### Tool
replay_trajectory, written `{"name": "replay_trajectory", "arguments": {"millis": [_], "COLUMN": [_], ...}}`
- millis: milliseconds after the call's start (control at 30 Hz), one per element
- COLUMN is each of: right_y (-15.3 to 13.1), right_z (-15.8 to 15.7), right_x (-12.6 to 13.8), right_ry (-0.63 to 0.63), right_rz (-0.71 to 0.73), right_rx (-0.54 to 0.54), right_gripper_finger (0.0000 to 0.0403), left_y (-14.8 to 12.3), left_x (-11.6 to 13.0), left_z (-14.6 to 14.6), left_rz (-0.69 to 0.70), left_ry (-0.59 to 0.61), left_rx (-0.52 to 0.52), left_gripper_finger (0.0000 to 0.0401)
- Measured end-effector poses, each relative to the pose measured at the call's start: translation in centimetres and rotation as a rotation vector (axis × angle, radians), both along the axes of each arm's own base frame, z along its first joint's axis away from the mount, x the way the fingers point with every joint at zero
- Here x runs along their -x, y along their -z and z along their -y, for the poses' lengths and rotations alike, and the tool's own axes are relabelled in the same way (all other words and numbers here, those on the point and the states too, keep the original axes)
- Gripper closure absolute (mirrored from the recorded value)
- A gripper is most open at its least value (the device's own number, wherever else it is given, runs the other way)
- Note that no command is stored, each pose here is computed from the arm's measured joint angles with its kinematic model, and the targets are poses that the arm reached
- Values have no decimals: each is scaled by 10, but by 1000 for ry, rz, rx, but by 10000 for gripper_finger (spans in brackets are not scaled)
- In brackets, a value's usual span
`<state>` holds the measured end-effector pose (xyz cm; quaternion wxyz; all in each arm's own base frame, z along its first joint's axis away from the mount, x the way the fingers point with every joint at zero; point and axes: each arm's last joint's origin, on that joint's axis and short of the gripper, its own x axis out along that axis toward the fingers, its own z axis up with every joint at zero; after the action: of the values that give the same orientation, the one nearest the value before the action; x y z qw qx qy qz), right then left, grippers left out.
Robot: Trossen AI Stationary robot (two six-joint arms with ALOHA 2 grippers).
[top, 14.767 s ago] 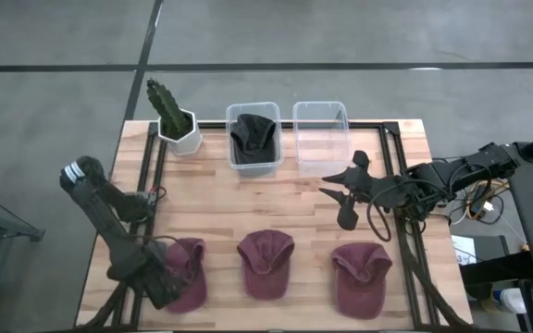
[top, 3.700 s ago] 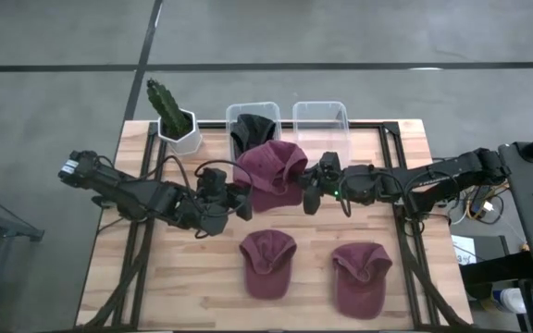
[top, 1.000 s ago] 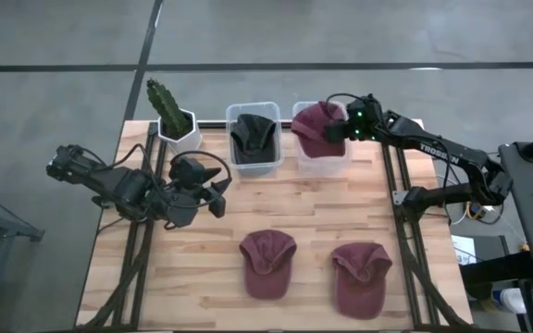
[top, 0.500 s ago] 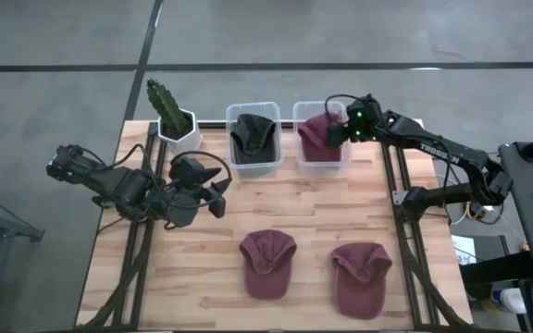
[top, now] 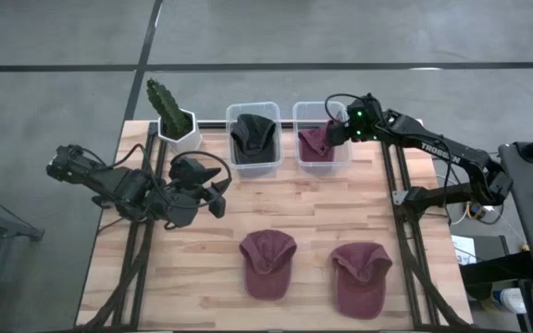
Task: Pick & Place hat
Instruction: Put the left red cap into the right transparent bin
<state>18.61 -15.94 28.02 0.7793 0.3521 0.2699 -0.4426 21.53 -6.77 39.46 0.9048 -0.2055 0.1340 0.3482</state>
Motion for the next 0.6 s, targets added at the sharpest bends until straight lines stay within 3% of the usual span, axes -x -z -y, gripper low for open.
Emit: {"name": "replay_trajectory", "arguments": {"millis": [267,600], "right_y": [0,19], "right_z": [0,8], "right_x": [0,-12], "right_ry": [-19,-67], "right_rz": [-8,-93], "right_rx": [7,-24], "right_gripper_finger": [281,325], "left_y": [0,9], "left_x": [0,-1], "left_z": [0,1], "left_rz": [0,-18], "left_ry": [0,-6], "left_rx": [0,-7], "left_gripper_finger": [201,201]}}
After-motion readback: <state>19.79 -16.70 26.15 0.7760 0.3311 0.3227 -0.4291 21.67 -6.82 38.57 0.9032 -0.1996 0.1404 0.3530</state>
